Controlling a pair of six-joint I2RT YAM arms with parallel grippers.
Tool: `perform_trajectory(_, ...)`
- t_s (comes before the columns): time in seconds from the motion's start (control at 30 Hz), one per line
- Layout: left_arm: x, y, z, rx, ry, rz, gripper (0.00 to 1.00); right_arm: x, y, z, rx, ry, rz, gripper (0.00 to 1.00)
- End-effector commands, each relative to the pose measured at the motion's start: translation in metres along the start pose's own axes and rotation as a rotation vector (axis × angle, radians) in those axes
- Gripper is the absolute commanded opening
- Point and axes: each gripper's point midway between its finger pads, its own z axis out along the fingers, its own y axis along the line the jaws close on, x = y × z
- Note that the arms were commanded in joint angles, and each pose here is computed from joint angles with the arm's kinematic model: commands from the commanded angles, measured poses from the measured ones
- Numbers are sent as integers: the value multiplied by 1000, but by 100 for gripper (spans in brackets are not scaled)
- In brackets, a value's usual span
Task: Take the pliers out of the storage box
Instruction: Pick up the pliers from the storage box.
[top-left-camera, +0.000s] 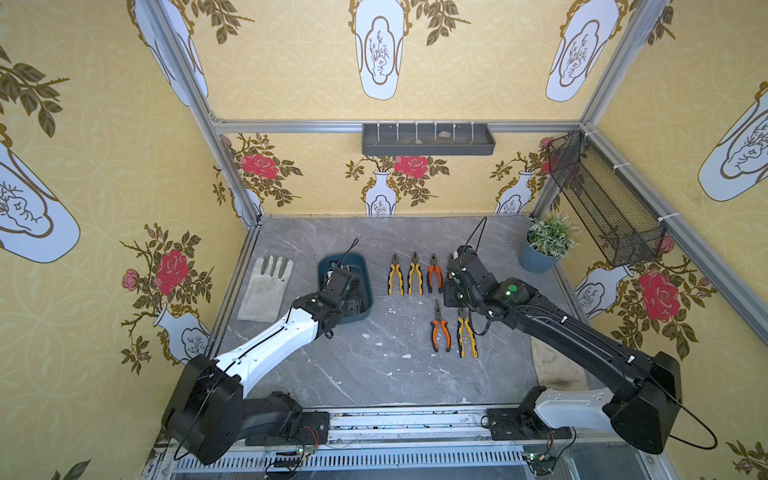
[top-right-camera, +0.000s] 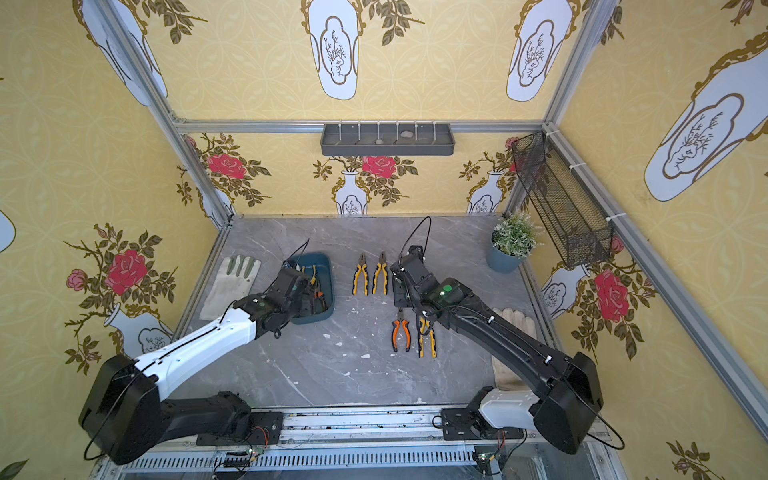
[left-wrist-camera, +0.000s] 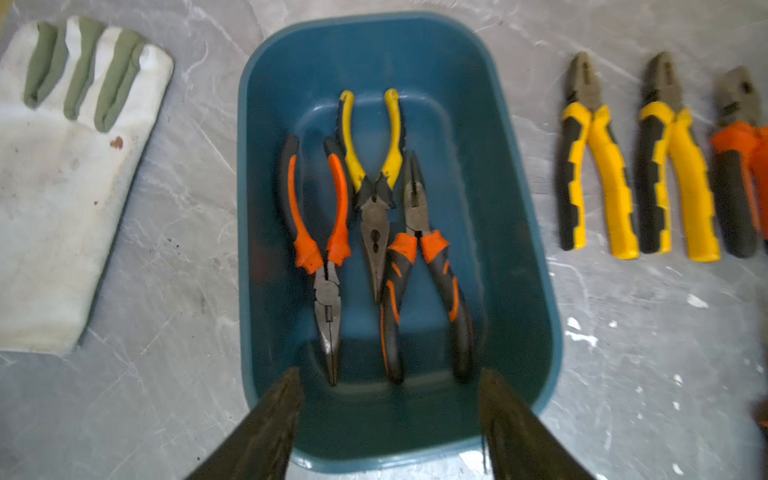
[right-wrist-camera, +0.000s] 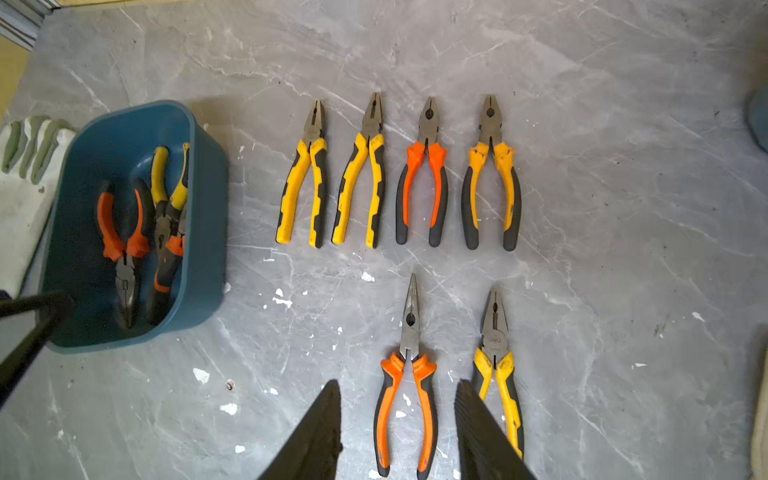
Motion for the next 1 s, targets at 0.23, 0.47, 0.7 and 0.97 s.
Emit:
perform_trajectory(0.23,-7,-7,50,24,174,-7,63,14,5,16,-54,6,35,46)
perform_trajectory(0.47,-6,-6,78,11,224,-41,59,19,-7,24,-51,32,42,46)
perform_trajectory(0.7,15,-7,89,6,272,-52,58,23,-15,30,-47,49,62,46)
perform_trajectory(0.97,28,-5,88,6,287,-59,49,31,-14,38,-48,78,86,46)
